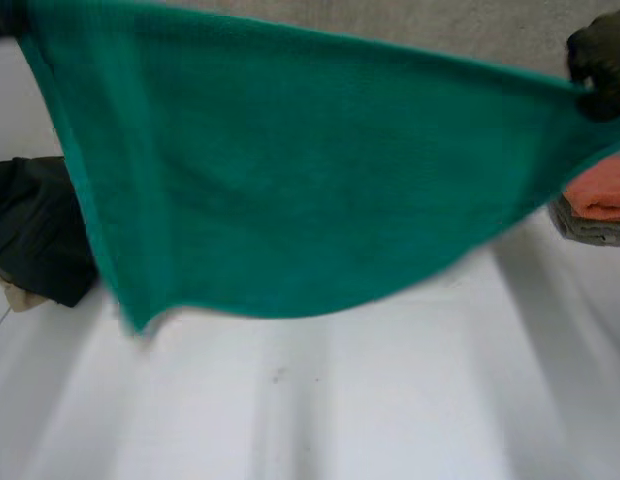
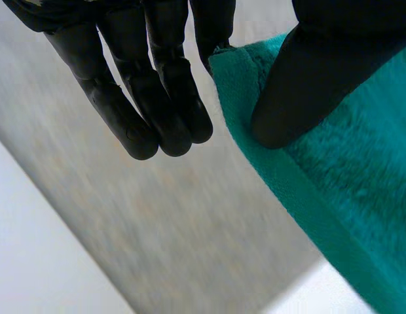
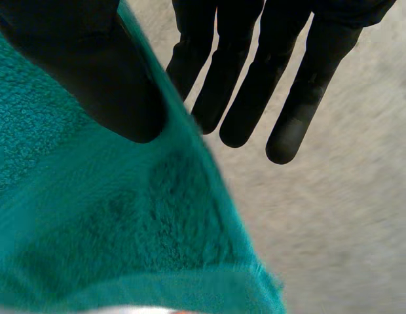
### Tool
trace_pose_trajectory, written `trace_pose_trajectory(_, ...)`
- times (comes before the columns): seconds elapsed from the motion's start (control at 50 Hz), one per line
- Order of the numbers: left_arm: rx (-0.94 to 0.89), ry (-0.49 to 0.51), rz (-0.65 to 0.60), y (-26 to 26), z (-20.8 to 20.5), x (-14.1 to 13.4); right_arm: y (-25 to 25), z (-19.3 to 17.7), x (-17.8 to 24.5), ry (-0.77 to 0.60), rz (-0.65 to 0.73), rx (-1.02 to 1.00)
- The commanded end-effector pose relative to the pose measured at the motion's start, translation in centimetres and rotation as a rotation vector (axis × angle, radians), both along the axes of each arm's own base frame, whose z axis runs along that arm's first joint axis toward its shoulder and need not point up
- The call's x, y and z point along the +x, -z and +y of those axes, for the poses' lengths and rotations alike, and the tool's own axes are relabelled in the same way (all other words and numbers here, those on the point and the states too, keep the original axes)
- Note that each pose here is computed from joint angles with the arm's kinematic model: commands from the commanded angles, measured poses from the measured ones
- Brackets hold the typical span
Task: Fold the laundry.
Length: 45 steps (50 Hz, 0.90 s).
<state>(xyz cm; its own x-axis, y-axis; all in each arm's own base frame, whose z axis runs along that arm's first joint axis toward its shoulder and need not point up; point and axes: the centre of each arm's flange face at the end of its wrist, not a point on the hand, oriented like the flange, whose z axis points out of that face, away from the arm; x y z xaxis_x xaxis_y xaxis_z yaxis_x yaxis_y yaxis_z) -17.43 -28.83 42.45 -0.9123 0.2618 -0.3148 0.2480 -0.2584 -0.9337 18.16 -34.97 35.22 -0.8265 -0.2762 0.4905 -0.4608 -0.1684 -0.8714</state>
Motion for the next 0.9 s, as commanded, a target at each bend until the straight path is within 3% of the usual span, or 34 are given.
trace_pose_trajectory(0.02,0.304,-0.017,-0.045,8.3,-4.6,0.4,-0.3,1.1,0.5,-0.049,0.082,0.046)
trace_pose_trajectory(0.14,0.448,-0.022,-0.107,14.9,-8.7,-0.5,4.1,-1.0,2.3,-0.075,0.181,0.120)
trace_pose_trajectory(0.28,0.384,0.015,-0.119,17.1,-13.0,-3.5,7.6,-3.6,4.8,-0.101,0.253,0.118)
trace_pose_trajectory(0.36,0.212,0.044,-0.097,15.5,-15.7,-5.7,7.4,-6.9,6.4,-0.060,0.225,-0.032)
trace_pose_trajectory(0.44,-0.090,0.022,-0.025,10.5,-17.7,-6.8,3.1,-10.1,7.3,0.060,0.098,-0.337)
trace_pose_trajectory(0.5,-0.364,-0.075,0.090,4.7,-18.1,-5.7,-1.8,-11.2,6.7,0.159,-0.067,-0.609)
trace_pose_trajectory(0.58,-0.540,-0.161,0.229,0.9,-18.1,-3.7,-5.7,-10.9,5.7,0.203,-0.213,-0.819)
trace_pose_trajectory(0.74,-0.447,-0.078,0.276,2.1,-18.2,-3.6,-4.1,-9.6,6.5,0.118,-0.206,-0.742)
trace_pose_trajectory(0.9,-0.293,-0.034,0.231,7.3,-18.7,-4.1,1.5,-9.0,7.1,0.055,-0.156,-0.537)
